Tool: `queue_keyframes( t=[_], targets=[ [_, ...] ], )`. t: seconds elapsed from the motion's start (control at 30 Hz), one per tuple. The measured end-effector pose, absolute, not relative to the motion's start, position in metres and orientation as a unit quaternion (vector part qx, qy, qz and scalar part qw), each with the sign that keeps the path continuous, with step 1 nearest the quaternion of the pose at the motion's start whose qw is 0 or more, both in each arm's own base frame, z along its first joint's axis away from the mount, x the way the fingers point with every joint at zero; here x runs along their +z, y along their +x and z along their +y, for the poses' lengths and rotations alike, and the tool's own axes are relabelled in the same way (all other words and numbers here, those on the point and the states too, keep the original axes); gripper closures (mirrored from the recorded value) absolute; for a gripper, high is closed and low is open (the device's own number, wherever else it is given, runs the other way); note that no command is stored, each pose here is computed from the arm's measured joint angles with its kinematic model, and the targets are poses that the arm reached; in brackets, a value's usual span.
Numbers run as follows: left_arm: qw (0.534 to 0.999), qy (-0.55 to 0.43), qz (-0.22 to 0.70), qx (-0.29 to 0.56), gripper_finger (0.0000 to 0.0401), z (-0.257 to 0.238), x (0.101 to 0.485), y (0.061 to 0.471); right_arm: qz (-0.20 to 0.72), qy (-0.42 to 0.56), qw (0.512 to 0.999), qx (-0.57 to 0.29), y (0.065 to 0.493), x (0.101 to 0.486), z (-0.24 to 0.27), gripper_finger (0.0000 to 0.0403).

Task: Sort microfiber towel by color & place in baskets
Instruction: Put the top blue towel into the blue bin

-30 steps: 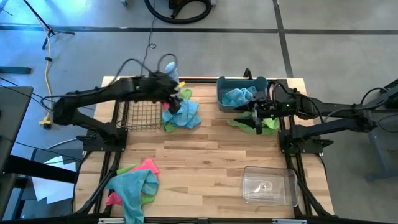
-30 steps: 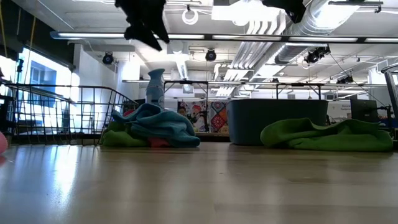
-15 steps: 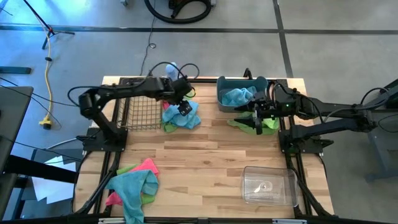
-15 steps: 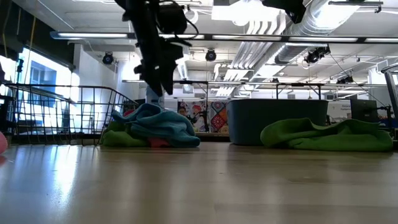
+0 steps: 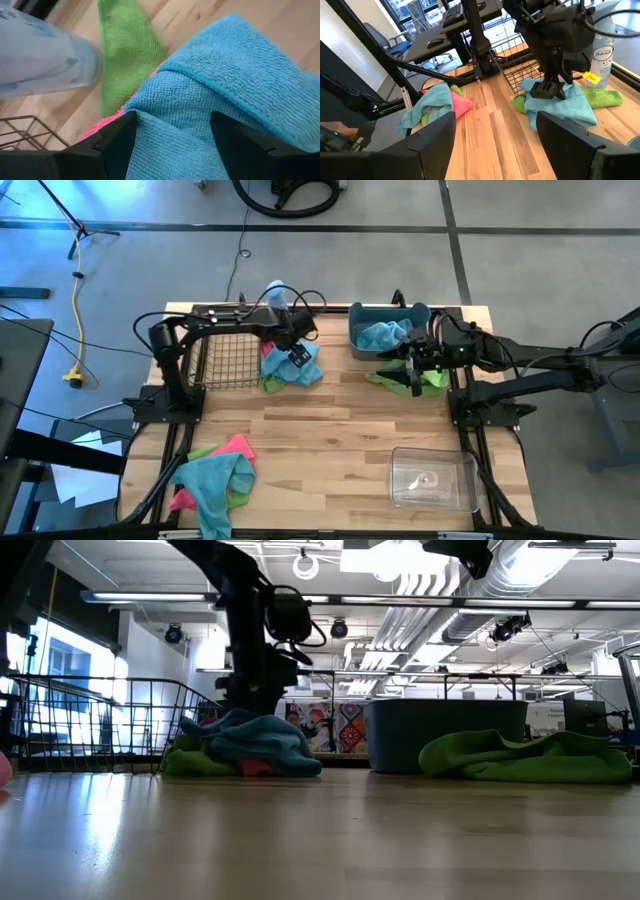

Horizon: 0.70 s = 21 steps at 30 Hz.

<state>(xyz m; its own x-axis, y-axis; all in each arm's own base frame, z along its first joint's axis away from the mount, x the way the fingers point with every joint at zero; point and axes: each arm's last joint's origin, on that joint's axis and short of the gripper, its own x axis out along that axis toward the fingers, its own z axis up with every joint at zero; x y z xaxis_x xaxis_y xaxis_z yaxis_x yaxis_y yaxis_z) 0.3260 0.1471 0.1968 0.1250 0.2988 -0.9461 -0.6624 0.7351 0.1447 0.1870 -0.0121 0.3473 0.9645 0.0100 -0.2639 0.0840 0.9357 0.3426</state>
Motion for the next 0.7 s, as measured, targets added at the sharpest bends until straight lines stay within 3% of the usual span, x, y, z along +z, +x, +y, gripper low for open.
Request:
queue_keyframes(
  t=[0.17,0.27,0.37,0.53,0.7],
  targets=[
    [0.728,-0.16,0.583,0.324,0.016,0.147,0.191,0.327,0.133,0.178,0.975,-0.019,0.187,0.347,-0.012,0.013],
    [0.732,-0.154,0.582,0.319,0.0182,0.147,0.192,0.328,0.133,0.178,0.975,-0.019,0.187,0.347,-0.012,0.013],
    [0.736,-0.149,0.58,0.317,0.024,0.147,0.195,0.327,0.133,0.178,0.975,-0.019,0.187,0.347,-0.012,0.013],
    [0.738,-0.154,0.581,0.305,0.0381,0.146,0.194,0.328,0.133,0.178,0.975,-0.019,0.187,0.347,-0.012,0.013],
    [0.752,-0.155,0.57,0.291,0.0397,0.144,0.205,0.326,0.135,0.178,0.974,-0.02,0.187,0.347,-0.012,0.013]
  ],
)
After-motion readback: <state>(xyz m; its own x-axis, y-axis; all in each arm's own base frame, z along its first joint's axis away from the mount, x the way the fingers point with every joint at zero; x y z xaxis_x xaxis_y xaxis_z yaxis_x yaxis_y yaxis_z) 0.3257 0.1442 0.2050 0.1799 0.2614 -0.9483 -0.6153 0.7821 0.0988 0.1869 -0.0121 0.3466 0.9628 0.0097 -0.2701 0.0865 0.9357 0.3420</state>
